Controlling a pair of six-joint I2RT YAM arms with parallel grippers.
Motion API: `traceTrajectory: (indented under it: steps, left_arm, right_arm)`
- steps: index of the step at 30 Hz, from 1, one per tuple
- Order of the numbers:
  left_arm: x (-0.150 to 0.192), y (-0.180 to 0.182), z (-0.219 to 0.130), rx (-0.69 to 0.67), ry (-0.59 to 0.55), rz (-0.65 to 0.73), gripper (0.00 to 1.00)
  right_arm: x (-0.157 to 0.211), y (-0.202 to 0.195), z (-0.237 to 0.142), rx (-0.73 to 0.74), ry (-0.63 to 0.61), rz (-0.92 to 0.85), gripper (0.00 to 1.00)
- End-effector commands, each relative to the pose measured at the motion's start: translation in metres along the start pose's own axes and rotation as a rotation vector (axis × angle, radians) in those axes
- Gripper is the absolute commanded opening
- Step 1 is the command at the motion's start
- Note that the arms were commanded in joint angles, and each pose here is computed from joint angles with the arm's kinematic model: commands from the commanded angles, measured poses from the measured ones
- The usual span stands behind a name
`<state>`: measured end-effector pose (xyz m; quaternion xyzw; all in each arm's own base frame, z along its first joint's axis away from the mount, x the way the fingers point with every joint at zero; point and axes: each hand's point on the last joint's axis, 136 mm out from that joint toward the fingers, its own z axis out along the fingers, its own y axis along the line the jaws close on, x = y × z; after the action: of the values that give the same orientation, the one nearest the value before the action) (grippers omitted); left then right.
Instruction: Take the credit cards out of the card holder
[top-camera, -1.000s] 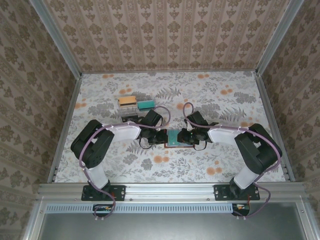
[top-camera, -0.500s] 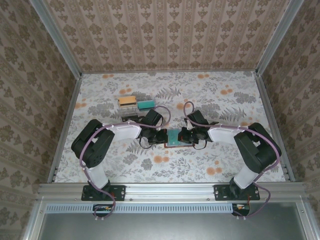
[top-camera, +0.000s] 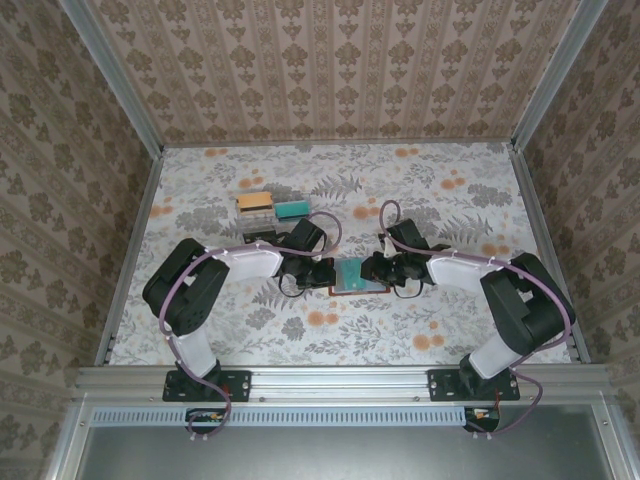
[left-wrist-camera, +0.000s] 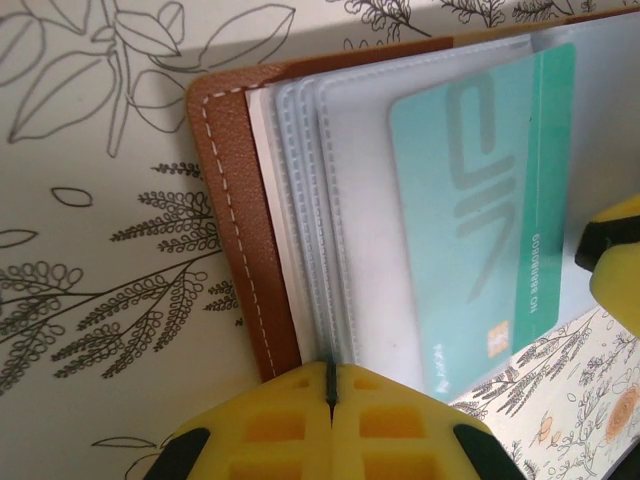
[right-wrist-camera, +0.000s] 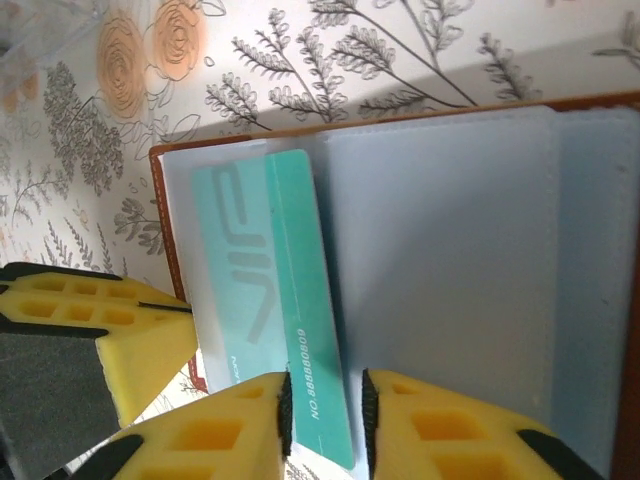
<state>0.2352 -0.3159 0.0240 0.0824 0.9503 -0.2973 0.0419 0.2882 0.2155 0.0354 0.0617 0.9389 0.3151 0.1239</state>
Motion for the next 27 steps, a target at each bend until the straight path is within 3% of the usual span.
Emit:
traceTrajectory:
  steps: [1, 9, 14, 16, 27]
  left_arm:
    - [0.005, 0.006, 0.003, -0.017, 0.036, 0.004, 0.0]
    - [0.006, 0.003, 0.003, -0.007, 0.039, 0.006, 0.0]
    - [0.008, 0.005, 0.003, -0.011, 0.037, 0.004, 0.0]
    - [0.008, 0.006, 0.002, -0.013, 0.036, 0.003, 0.0]
    - [0.007, 0.006, 0.001, -0.013, 0.033, 0.004, 0.0]
  right_arm:
    - [0.0, 0.004, 0.008, -0.035, 0.019, -0.003, 0.29]
    - [-0.005, 0.009, 0.02, -0.077, 0.023, 0.015, 0.25]
    - [-0.001, 0.003, 0.018, -0.057, 0.023, 0.02, 0.07]
    - [0.002, -0.004, 0.015, -0.037, 0.016, 0.026, 0.04]
    - [0.006, -0.033, -0.019, -0.015, -0.042, 0.064, 0.02]
